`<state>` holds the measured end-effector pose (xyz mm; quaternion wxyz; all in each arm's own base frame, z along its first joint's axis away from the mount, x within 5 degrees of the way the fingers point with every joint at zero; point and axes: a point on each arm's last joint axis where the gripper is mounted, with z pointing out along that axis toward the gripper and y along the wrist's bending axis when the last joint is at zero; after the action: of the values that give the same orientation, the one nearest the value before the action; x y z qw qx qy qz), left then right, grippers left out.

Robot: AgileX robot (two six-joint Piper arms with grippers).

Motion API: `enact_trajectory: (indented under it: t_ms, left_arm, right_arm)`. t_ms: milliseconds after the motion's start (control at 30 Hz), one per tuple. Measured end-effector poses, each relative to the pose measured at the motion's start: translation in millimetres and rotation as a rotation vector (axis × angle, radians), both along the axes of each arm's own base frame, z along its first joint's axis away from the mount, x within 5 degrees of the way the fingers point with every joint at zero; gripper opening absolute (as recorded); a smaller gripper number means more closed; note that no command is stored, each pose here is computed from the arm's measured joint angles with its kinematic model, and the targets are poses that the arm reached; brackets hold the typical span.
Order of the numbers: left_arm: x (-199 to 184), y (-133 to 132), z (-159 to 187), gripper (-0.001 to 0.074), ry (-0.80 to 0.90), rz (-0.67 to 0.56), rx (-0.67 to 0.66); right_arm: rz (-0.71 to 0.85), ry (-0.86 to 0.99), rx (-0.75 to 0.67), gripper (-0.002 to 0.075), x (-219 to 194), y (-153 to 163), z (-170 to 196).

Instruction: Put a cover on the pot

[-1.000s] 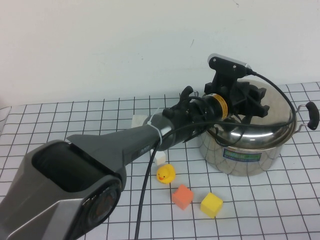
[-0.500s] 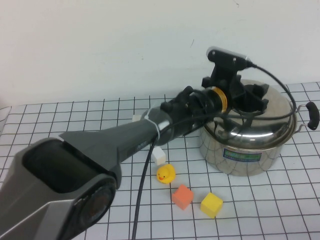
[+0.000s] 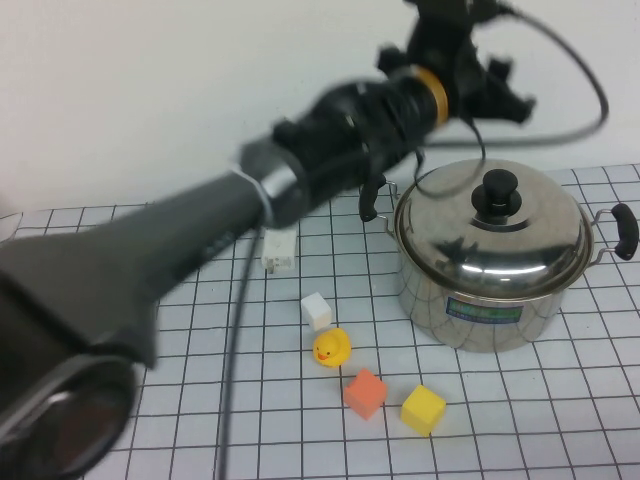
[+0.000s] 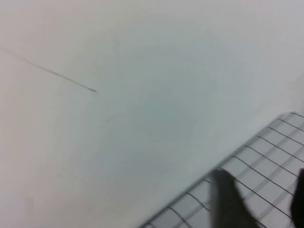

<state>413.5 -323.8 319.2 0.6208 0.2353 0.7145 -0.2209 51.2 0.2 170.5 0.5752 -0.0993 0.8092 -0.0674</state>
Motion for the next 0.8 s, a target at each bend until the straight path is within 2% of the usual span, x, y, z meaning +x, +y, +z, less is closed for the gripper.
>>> enact_trajectory:
  t_ms: [100,200,300,467,800]
  left_arm:
    - [-9.4,16.7,32.3,0.0109,-0.006,0.079,0.017]
    - [-21.4,35.1,63.5,0.0032,-0.002,0.158,0.021]
    - [-36.2,53.8,93.4,0.001,-0.002,0.223,0.01]
    - [-65.3,78.7,119.2,0.0001,-0.007,0.243,-0.014]
    - [-143.8,135.1,107.6,0.0,0.056,0.205,-0.035]
  right_arm:
    - [0.0,0.0,0.0,0.0009,0.0,0.0,0.0]
    - [0.0,0.0,0.0,0.0009,0.0,0.0,0.0]
    - [0.0,0.0,0.0,0.0009,0.0,0.0,0.0]
    - [0.0,0.0,0.0,0.0009,0.0,0.0,0.0]
    - [0.0,0.0,0.0,0.0009,0.0,0.0,0.0]
